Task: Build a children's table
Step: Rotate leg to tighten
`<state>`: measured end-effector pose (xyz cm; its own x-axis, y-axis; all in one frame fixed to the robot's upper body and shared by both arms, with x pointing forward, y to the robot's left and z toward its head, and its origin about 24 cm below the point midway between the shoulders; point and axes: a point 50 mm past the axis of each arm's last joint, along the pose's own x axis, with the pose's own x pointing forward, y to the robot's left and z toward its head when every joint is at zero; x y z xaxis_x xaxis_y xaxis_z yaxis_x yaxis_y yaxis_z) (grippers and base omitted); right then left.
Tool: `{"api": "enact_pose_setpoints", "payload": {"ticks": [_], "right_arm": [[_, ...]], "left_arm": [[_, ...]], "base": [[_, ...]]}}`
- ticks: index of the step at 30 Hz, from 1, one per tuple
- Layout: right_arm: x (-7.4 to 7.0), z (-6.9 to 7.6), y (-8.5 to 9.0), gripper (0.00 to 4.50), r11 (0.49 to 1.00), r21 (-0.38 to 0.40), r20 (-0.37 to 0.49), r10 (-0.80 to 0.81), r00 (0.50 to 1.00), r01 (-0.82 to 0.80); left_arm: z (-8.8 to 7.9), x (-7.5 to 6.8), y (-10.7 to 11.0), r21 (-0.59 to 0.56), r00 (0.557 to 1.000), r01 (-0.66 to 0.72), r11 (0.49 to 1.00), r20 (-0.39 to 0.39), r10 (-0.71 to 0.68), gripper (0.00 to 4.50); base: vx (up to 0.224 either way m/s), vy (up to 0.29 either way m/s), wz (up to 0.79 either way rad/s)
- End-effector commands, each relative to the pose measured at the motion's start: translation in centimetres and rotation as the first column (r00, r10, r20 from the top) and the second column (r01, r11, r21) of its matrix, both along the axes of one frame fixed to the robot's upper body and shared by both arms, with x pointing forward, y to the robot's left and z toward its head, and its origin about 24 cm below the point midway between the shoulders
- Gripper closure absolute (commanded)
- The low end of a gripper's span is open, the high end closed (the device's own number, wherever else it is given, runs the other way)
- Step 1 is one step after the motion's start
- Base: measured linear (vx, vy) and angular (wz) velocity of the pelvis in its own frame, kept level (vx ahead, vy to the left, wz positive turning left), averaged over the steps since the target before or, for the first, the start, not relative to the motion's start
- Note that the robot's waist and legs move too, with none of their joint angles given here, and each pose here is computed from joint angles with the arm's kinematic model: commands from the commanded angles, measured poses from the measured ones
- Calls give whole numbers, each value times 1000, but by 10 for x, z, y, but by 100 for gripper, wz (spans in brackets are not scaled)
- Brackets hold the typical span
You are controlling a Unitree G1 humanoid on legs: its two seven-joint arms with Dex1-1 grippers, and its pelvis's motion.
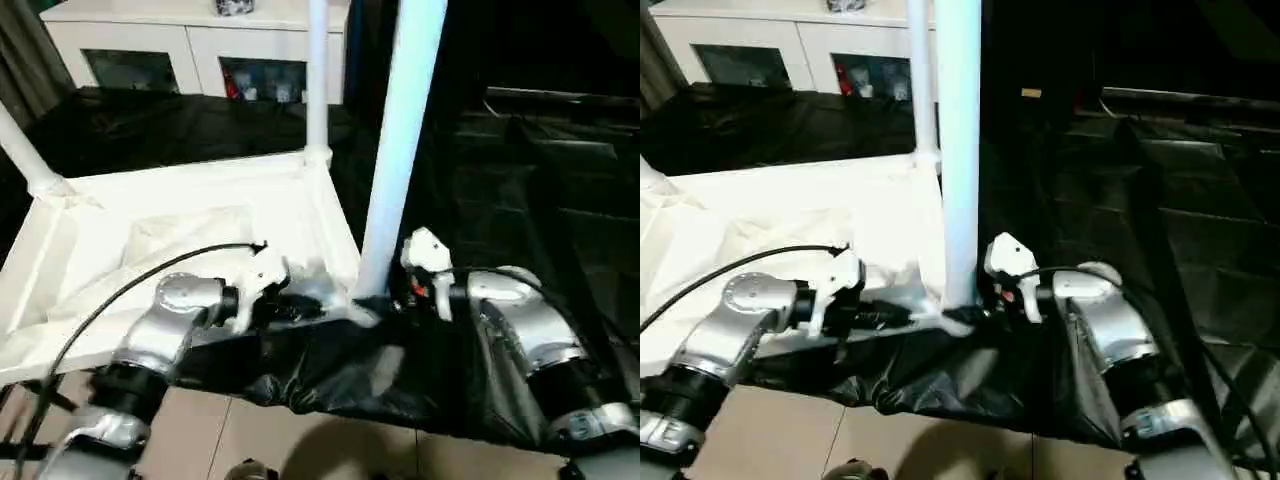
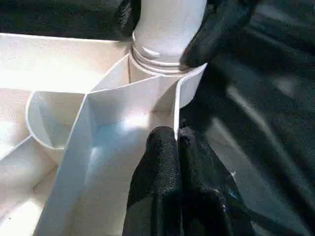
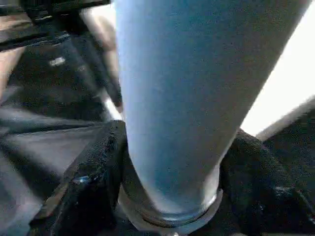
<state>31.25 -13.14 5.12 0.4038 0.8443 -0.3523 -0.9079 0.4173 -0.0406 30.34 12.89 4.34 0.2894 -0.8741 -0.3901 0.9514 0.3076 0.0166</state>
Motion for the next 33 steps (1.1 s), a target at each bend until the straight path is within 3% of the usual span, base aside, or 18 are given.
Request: {"api": "enact_pose_setpoints", "payload": {"ticks": [1,2,5,10,14,15,18,20,22,28,33], "right_arm": [[3,-19,31,192,992,-3,-24,-123,992,123],[3,-19,31,193,992,-3,-24,-123,992,123],[18,-22,52,200,924,40,-42,-379,924,381],[26,-15,76,200,869,95,-62,-481,874,485],[31,-12,83,200,838,105,-40,-535,844,536],[31,-10,84,161,836,124,-30,-536,844,535],[30,-10,82,160,858,132,-35,-496,868,496],[30,-10,78,124,867,122,-14,-485,874,483],[30,-9,72,117,880,117,13,-465,885,460],[27,-4,40,117,956,90,65,-286,956,280],[21,-3,28,117,985,72,50,-160,986,156]], "left_arm": [[17,18,-29,-61,988,-103,993,109,109,450],[17,18,-29,-61,988,-103,993,109,109,450],[19,29,-57,-89,965,-227,970,117,236,450],[22,36,-76,-115,940,-303,946,126,316,450],[21,33,-83,-117,943,-289,950,135,304,450],[18,33,-80,-109,939,-299,948,145,312,450],[15,33,-71,-95,938,-304,948,146,315,450],[14,33,-66,-90,938,-303,949,150,314,450],[14,33,-61,-83,941,-291,953,156,301,450],[23,25,-38,-91,978,-117,989,163,131,450],[28,21,-28,-89,987,-33,995,153,46,450]], "base": [[0,0,0],[0,0,0],[0,0,0],[0,0,0],[0,0,0],[0,0,0],[0,0,0],[0,0,0],[0,0,0],[0,0,0],[0,0,0]]}}
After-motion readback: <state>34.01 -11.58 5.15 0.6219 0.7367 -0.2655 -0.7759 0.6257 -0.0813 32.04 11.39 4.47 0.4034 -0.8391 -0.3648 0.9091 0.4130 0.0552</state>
